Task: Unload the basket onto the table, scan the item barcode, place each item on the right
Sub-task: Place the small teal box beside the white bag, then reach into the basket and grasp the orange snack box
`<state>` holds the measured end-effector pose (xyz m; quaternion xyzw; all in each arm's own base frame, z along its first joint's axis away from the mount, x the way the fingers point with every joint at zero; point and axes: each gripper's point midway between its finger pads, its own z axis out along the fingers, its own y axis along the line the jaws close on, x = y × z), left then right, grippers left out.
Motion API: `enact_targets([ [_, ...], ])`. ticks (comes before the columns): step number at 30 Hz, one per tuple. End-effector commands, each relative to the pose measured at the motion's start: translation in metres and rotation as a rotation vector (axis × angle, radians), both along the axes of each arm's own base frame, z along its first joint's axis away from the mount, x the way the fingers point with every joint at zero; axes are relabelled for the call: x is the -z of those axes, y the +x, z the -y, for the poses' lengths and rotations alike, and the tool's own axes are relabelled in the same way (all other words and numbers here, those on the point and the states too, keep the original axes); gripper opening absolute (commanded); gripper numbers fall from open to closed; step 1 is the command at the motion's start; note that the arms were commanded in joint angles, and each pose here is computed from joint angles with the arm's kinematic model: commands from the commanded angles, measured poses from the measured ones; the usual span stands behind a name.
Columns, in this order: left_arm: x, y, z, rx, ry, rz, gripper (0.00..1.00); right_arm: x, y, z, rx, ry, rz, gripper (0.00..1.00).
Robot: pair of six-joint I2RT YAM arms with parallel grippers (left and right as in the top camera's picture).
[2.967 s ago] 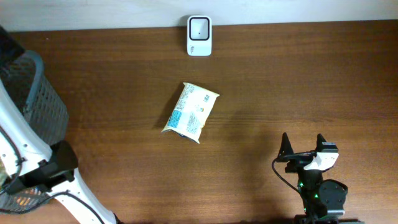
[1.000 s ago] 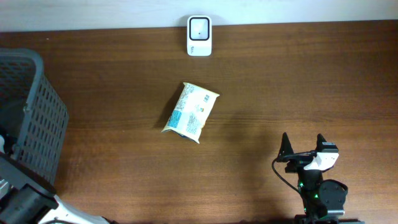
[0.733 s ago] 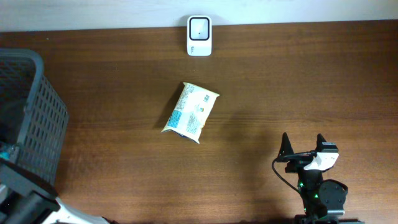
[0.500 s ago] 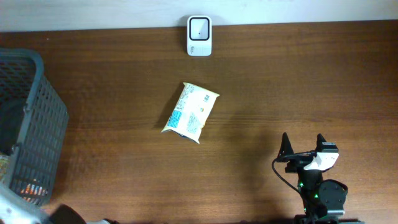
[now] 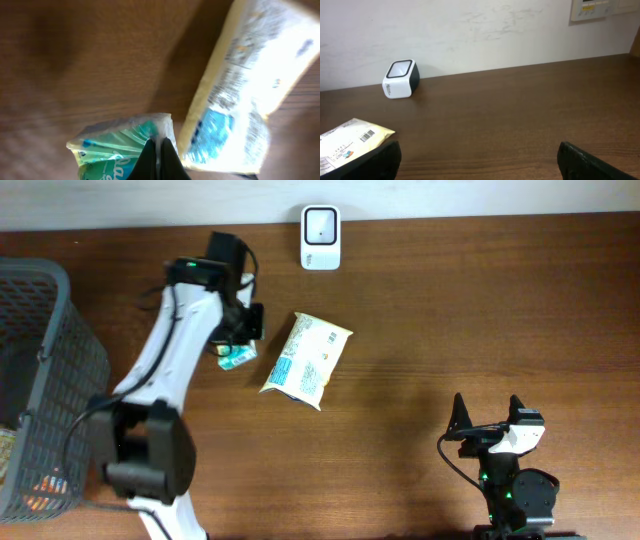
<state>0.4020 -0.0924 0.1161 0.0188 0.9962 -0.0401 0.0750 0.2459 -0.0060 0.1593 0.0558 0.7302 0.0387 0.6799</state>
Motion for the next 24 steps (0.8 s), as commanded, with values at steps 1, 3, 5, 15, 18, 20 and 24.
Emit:
enact_targets([
  [1, 0.053, -0.003, 0.003, 0.035, 0.049, -0.116, 0.01, 0.003, 0.000, 0.002, 0.013, 0.003, -0.003, 0.99],
  [3, 0.070, -0.006, 0.004, 0.039, 0.058, -0.158, 0.34, 0.003, 0.000, 0.002, 0.013, 0.003, -0.003, 0.99],
  [5, 0.072, -0.004, 0.004, 0.040, 0.058, -0.154, 0.58, 0.003, 0.000, 0.002, 0.013, 0.003, -0.003, 0.99],
  [15, -0.204, 0.065, -0.054, -0.155, 0.025, 0.461, 0.67, 0.003, 0.000, 0.002, 0.013, 0.003, -0.003, 0.99],
  [18, -0.258, 0.039, -0.110, -0.305, 0.057, 0.571, 0.66, 0.003, 0.000, 0.002, 0.013, 0.003, -0.003, 0.99],
  [20, -0.271, 0.000, -0.176, -0.542, 0.139, 0.556, 0.65, 0.003, 0.000, 0.002, 0.013, 0.003, -0.003, 0.99],
  [24, -0.272, -0.043, -0.261, -0.782, 0.166, 0.523, 0.63, 0.003, 0.000, 0.002, 0.013, 0.003, -0.003, 0.99],
])
